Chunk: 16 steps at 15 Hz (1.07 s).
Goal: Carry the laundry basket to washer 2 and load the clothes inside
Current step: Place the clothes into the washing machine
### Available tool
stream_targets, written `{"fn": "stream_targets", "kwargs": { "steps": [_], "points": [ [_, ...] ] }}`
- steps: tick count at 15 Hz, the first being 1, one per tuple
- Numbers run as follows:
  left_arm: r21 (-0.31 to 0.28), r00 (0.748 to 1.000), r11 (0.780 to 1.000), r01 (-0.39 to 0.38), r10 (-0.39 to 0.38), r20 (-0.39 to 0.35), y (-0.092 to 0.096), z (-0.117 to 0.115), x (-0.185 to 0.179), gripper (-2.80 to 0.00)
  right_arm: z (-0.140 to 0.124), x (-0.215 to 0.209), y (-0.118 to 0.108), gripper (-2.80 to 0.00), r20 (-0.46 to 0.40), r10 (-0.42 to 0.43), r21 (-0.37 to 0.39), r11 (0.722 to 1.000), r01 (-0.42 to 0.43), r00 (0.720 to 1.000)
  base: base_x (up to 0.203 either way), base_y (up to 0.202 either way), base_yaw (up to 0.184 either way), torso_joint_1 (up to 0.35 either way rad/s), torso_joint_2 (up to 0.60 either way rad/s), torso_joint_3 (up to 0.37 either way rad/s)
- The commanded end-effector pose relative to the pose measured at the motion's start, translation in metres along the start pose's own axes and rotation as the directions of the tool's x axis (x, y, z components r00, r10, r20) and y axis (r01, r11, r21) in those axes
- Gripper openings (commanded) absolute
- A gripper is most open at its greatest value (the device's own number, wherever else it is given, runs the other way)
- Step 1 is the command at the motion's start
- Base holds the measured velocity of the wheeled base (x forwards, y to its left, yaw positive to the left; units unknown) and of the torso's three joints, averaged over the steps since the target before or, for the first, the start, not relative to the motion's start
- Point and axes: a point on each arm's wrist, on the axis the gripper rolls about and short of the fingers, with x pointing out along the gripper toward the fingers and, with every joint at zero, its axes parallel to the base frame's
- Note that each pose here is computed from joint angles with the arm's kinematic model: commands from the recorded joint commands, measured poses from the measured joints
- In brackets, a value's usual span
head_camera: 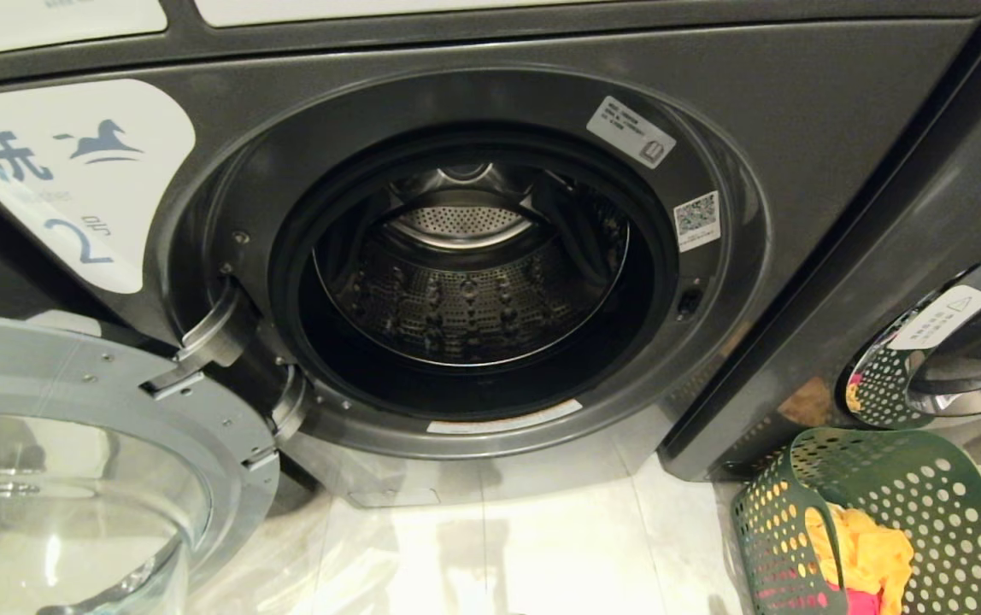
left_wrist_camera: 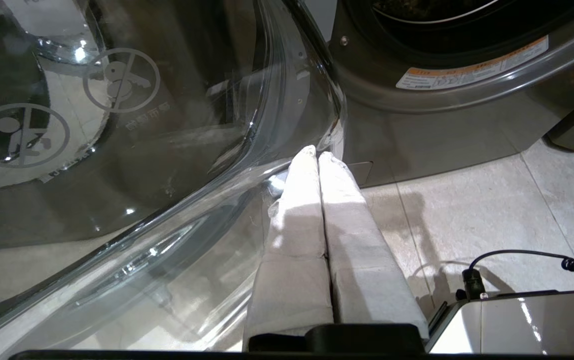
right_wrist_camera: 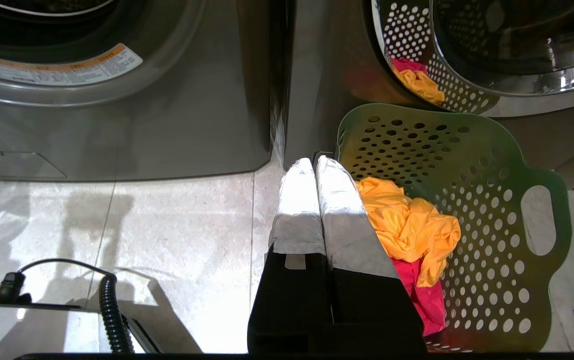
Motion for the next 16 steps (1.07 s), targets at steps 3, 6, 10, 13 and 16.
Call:
{"fn": "stream_targets", "kwargs": {
  "steps": [3,6,10,13,16],
  "points": [
    [0.000,1.000,1.000,-0.001,0.001,-0.003,0.000,0.000,0.000,-2.80,0.000,0.000,0.000,-2.80,0.001,0.004,-0.004,1.000,-0.004,1.000,0.000,0.000,0.000,-0.001,0.00,-0.141],
    [0.000,1.000,1.000,0.001,-0.001,-0.003,0.000,0.000,0.000,-2.80,0.000,0.000,0.000,-2.80,0.001,0.009,-0.010,1.000,-0.009,1.000,0.000,0.000,0.000,0.000,0.00,-0.016],
    [-0.001,1.000,1.000,0.001,-0.001,-0.003,0.000,0.000,0.000,-2.80,0.006,-0.002,0.000,-2.80,0.015,-0.002,-0.052,0.999,0.002,1.000,0.000,0.000,0.000,0.000,0.00,0.000],
    [-0.004,1.000,1.000,0.000,0.000,-0.003,0.000,0.000,0.000,-2.80,0.073,-0.019,-0.006,-2.80,0.064,-0.076,-0.063,0.995,0.080,0.995,0.000,0.000,0.000,0.000,0.00,0.000],
    [-0.009,1.000,1.000,-0.002,0.002,-0.001,0.000,0.000,0.000,-2.80,0.125,0.018,-0.012,-2.80,-0.210,-0.202,0.098,0.969,0.226,0.957,0.000,0.000,0.000,0.000,0.00,0.000]
  ]
}}
